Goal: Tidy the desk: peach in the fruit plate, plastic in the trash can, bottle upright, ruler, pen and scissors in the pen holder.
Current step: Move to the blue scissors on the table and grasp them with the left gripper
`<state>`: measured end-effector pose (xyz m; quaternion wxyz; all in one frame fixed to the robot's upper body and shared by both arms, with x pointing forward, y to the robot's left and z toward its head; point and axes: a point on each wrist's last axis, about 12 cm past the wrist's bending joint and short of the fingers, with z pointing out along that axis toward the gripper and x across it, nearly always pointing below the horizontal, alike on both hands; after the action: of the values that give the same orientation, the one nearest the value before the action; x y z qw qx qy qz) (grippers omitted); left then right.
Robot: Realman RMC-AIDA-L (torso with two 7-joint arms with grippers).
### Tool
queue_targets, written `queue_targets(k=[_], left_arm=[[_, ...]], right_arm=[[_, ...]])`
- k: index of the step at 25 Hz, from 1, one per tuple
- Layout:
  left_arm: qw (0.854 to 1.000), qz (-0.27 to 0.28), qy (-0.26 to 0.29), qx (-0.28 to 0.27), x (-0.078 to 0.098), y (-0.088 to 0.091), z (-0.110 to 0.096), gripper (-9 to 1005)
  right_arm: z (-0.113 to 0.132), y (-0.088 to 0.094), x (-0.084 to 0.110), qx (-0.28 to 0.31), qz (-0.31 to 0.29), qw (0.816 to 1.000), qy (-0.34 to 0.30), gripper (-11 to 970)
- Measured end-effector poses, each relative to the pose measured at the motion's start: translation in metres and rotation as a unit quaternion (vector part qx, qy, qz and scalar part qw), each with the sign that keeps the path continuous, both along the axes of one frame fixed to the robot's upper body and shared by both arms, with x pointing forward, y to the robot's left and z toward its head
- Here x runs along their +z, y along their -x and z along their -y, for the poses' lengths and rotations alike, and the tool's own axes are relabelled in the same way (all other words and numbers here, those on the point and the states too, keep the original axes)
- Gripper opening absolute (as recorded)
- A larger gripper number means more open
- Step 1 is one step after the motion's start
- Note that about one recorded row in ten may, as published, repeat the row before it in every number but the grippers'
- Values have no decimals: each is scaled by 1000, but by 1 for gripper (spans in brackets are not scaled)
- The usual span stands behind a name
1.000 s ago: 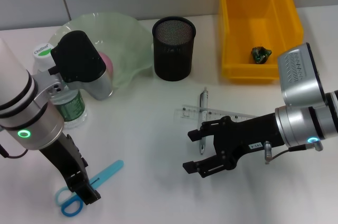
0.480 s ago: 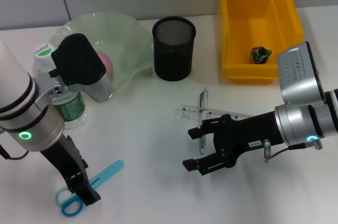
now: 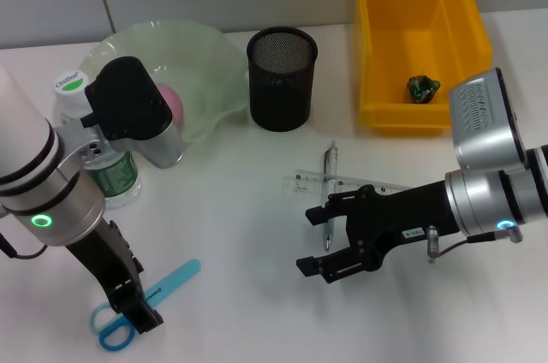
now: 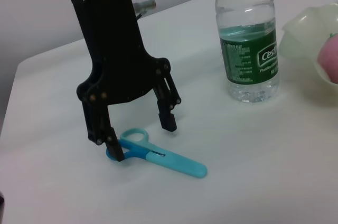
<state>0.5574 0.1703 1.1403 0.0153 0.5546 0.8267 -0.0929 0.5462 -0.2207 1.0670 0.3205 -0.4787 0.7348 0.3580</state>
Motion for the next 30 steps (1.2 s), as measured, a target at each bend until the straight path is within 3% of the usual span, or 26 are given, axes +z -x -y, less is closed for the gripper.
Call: queue_targets(k=[30], left_arm=[[1000, -5, 2, -12, -7, 2, 0, 809]], right_arm=[[-1, -1, 0, 0, 0, 1000, 1, 828]])
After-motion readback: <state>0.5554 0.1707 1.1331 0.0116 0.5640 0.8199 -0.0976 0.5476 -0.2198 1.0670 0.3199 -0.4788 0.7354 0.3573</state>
